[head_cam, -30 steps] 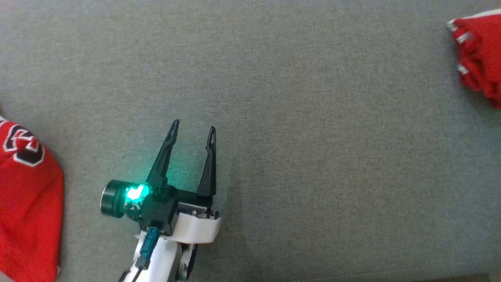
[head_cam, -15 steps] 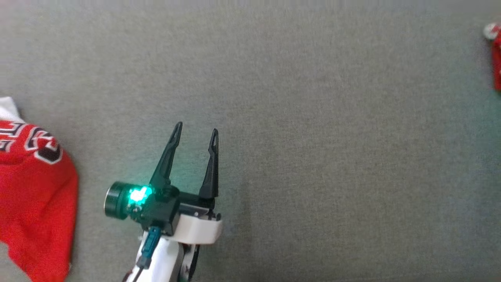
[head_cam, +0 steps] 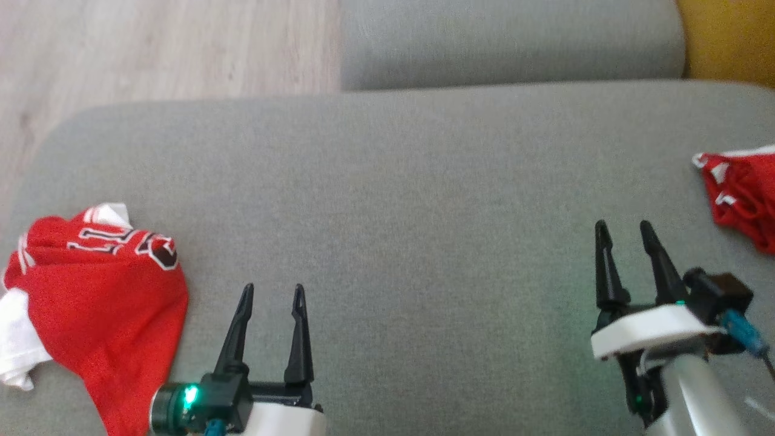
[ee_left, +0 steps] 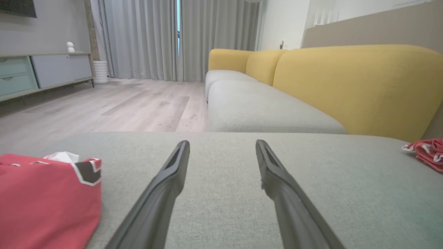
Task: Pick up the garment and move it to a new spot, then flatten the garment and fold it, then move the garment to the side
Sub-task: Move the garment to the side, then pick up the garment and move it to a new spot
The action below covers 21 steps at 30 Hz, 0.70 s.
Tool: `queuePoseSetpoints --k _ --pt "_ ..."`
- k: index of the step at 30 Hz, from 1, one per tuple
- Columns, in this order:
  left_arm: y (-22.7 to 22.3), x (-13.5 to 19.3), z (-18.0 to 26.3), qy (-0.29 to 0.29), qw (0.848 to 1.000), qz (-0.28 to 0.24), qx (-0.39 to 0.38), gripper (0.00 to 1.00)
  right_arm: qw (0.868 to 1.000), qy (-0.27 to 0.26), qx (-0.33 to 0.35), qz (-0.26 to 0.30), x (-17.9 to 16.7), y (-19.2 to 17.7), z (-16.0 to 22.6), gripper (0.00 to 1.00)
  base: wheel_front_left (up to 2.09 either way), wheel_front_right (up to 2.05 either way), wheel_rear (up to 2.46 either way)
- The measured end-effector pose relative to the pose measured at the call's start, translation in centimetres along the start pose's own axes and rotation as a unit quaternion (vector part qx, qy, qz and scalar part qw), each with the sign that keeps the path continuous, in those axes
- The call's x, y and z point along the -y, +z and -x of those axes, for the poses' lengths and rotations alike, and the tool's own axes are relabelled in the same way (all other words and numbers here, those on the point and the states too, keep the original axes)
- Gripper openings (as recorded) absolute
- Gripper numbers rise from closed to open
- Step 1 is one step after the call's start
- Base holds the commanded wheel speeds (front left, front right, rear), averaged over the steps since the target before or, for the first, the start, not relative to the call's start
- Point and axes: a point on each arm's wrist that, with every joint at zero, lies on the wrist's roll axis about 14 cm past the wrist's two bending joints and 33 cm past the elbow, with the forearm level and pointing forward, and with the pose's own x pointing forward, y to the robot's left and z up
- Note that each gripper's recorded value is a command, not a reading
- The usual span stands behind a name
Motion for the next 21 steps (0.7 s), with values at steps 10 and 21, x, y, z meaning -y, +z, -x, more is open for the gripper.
queuePoseSetpoints --k 10,21 --pt "3.1 0.1 2.9 0.002 0.998 -0.013 0.054 1.00 0.999 0.029 0.017 -0.011 -3.3 -0.1 6.7 1.00 0.00 0.00 0.00" --pt "0.9 -0.5 4.3 0.010 0.999 -0.022 0.022 1.00 1.000 0.025 -0.005 0.004 -3.2 -1.7 9.1 1.00 0.00 0.00 0.00"
